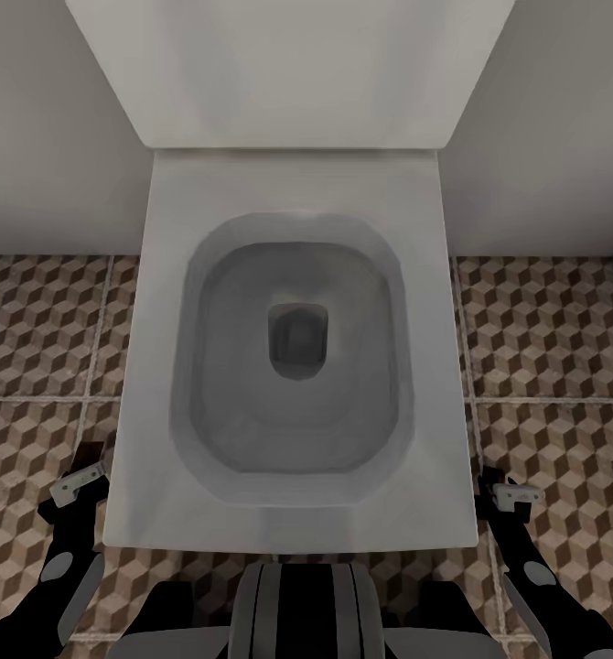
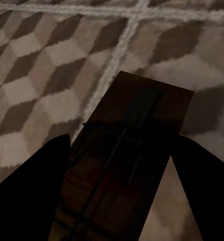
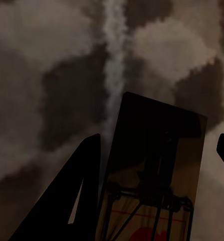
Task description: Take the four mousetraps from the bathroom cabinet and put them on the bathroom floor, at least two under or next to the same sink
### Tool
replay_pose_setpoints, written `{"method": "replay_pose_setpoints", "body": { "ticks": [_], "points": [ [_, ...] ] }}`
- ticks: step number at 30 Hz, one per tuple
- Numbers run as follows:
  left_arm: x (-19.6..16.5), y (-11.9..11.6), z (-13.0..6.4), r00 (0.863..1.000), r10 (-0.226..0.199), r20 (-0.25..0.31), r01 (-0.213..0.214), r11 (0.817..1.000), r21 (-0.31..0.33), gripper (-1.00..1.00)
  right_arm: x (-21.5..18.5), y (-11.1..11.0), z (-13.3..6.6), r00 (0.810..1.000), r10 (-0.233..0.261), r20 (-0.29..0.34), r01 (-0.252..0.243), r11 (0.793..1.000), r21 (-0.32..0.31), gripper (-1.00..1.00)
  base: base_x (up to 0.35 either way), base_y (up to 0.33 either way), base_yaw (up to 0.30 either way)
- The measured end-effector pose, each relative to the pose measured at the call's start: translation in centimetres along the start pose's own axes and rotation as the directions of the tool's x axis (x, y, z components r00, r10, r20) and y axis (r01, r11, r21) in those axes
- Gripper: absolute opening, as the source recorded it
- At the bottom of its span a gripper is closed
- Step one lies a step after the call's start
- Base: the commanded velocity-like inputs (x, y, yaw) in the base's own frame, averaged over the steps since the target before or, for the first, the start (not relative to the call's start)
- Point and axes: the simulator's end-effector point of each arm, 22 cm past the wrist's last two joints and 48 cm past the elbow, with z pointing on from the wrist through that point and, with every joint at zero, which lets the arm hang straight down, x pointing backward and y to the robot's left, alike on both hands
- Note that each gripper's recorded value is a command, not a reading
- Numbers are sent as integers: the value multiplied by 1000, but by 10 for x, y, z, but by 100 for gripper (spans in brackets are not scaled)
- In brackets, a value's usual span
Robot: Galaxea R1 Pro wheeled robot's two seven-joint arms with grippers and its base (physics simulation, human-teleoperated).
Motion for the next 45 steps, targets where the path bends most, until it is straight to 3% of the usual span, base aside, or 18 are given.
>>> {"method": "replay_pose_setpoints", "body": {
  "ticks": [14,15,45],
  "points": [
    [0,0,0,1000,0,0,0,1000,-1,-100,0,0,0,1000,0,0,0,1000,0,100,0,0,0],
    [0,0,0,1000,0,0,0,1000,-1,100,0,0,0,1000,0,0,0,1000,0,100,0,0,0],
    [0,0,0,1000,2,-1,-2,1000,2,100,0,0,0,1000,-1,0,1,1000,0,100,0,0,0]
  ]
}}
